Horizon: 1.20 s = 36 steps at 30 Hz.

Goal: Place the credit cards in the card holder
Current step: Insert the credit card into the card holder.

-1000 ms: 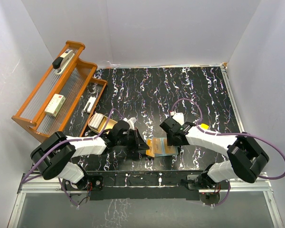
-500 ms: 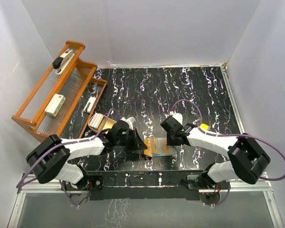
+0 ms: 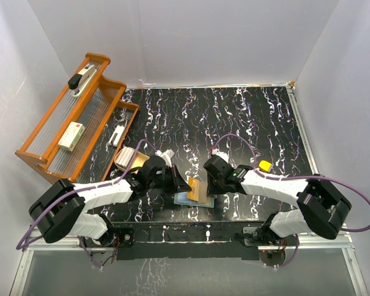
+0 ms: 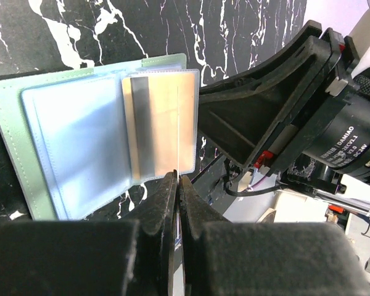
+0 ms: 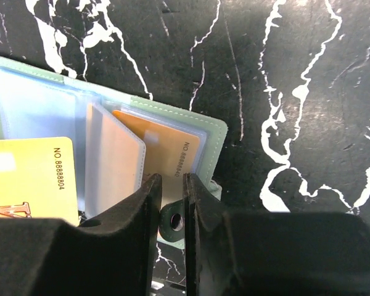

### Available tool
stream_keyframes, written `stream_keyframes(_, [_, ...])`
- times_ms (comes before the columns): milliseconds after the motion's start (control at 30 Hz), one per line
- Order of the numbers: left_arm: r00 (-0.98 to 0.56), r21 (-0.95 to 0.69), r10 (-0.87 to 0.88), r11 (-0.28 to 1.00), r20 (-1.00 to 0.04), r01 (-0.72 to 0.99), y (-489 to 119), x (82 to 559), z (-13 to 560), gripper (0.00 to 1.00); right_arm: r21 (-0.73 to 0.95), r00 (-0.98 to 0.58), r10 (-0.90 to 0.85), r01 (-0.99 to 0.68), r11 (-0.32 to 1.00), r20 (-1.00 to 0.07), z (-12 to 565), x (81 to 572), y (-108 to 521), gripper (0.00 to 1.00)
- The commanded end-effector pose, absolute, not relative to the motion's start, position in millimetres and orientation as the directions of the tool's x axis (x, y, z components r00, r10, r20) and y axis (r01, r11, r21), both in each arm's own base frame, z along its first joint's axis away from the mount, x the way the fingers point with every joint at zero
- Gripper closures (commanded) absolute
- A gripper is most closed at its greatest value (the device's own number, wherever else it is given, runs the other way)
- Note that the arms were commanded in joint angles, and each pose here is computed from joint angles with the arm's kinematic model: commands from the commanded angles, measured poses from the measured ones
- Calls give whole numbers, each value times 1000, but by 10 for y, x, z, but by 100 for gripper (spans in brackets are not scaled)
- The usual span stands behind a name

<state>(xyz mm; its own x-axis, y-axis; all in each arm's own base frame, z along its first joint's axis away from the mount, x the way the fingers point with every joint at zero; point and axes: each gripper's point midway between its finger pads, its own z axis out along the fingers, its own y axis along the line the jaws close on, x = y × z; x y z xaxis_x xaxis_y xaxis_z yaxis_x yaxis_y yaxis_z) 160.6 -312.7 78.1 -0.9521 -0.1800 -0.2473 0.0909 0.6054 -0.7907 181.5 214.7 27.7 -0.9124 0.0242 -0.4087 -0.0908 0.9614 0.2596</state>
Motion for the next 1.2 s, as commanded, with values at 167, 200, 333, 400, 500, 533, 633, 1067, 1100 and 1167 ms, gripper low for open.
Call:
stream_keyframes(167, [-959,-790,-154,605,-237,99,-3218,1603,715,100,111,-857,23,-40,993,-516,481,1992,1838,74])
stream_keyframes(200, [-959,-788,-154,608,-238,98,-3216,1605,703,100,98,-851,22,-35,995,-525,510,2001,1801,73])
stream_keyframes(333, [-958,-776,-154,623,-243,96,-3192,1611,681,100,91,-836,16,-41,995,-549,618,2024,1764,72])
stream_keyframes(400, [-957,-773,-152,627,-248,101,-3184,1612,678,100,129,-832,18,-64,990,-555,672,2024,1835,72])
stream_keyframes(500, [-956,-784,-152,611,-252,110,-3198,1607,704,100,209,-832,31,-102,973,-553,761,1998,1975,72])
stream_keyframes(533, [-956,-786,-148,608,-252,113,-3203,1603,715,100,241,-831,38,-117,964,-556,804,1992,2033,72])
stream_keyframes(633, [-953,-759,-125,637,-276,136,-3169,1615,705,100,314,-829,55,-149,938,-557,903,1977,2171,72])
stream_keyframes(1067, [-954,-772,-84,609,-289,180,-3238,1598,760,100,327,-872,26,-155,932,-488,655,1934,2310,72])
stream_keyframes(1100, [-954,-774,-82,607,-288,181,-3249,1599,762,100,309,-874,21,-149,939,-485,613,1932,2279,73])
stream_keyframes(1167, [-954,-776,-82,604,-287,182,-3264,1614,767,100,270,-878,11,-134,954,-478,528,1926,2204,74])
